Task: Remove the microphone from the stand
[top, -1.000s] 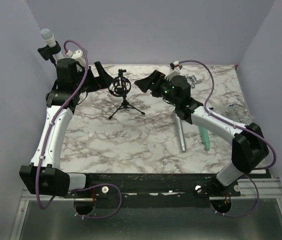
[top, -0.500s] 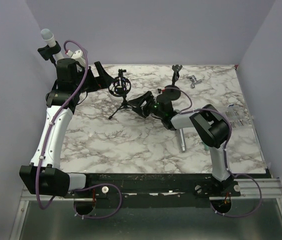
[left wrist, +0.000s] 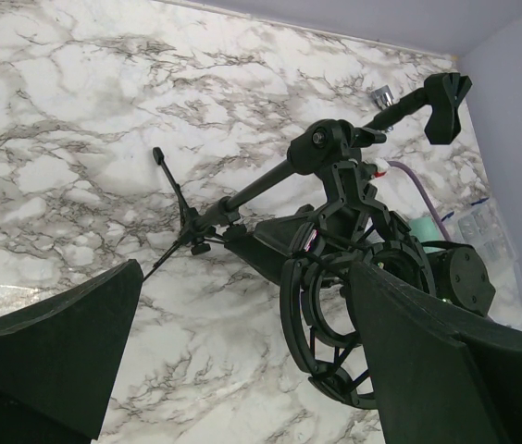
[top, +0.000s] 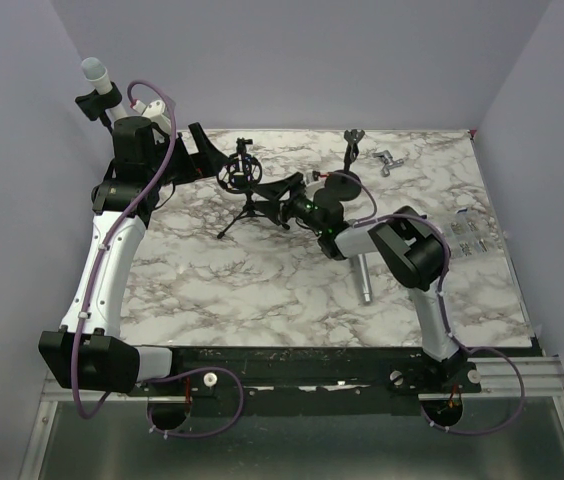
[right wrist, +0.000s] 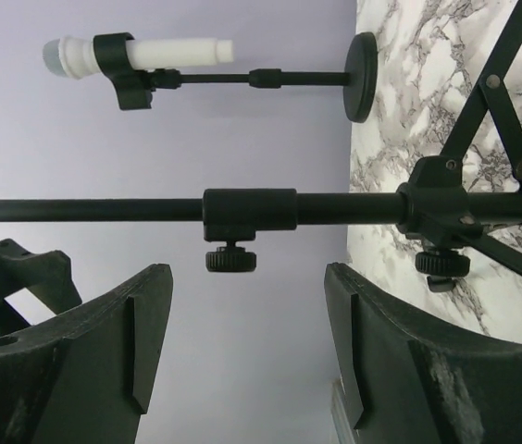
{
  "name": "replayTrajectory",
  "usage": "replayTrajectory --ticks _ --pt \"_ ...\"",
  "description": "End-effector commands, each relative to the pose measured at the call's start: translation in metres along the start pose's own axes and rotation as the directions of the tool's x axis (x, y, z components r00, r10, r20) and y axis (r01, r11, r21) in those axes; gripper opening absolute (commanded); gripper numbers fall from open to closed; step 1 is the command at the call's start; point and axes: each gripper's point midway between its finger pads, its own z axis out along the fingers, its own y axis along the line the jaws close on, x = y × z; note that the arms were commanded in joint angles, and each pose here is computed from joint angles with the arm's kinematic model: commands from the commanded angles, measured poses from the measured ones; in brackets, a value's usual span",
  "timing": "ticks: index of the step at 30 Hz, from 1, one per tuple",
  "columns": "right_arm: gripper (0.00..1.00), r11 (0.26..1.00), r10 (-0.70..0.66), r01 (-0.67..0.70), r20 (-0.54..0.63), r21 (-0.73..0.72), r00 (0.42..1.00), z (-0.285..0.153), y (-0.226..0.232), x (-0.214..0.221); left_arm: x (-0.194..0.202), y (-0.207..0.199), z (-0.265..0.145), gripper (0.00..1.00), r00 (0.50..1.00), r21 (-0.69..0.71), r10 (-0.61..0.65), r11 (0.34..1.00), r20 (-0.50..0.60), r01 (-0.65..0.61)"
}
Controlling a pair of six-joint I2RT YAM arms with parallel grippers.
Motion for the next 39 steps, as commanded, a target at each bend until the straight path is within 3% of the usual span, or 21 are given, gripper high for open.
replayTrajectory --ticks 1,22,25,27,32,39 --pt "0.73 0.998 0.040 -0.040 -0.002 -0.051 0.999 0.012 0.002 0.001 -0.007 -0.008 -0.009 0.99 1.000 0.031 0.008 0.999 0.030 -0.009" --pt "0.41 0.995 0.063 -0.064 -0.021 -0.077 0.998 0.025 -0.001 0.005 -0.007 -0.008 -0.009 0.99 1.000 0.030 0.007 1.000 0.030 -0.008" --pt "0.25 0.995 0.062 -0.064 -0.020 -0.072 0.998 0.025 -0.004 0.005 -0.007 -0.009 -0.009 0.99 0.999 0.032 0.009 0.999 0.032 -0.010" --pt "0.02 0.996 0.063 -0.064 -0.015 -0.065 0.998 0.024 -0.007 0.005 -0.007 -0.008 -0.009 0.99 0.999 0.031 0.007 0.999 0.032 -0.008" --pt "0.01 1.000 0.026 -0.026 0.002 0.002 1.000 0.021 -0.022 0.004 -0.008 -0.009 -0.010 0.99 0.999 0.031 0.008 0.999 0.033 -0.009" --pt "0.01 0.969 -0.178 0.169 0.037 0.179 0.983 0.016 -0.042 -0.004 -0.008 -0.009 -0.010 0.99 0.999 0.030 0.008 1.000 0.034 -0.009"
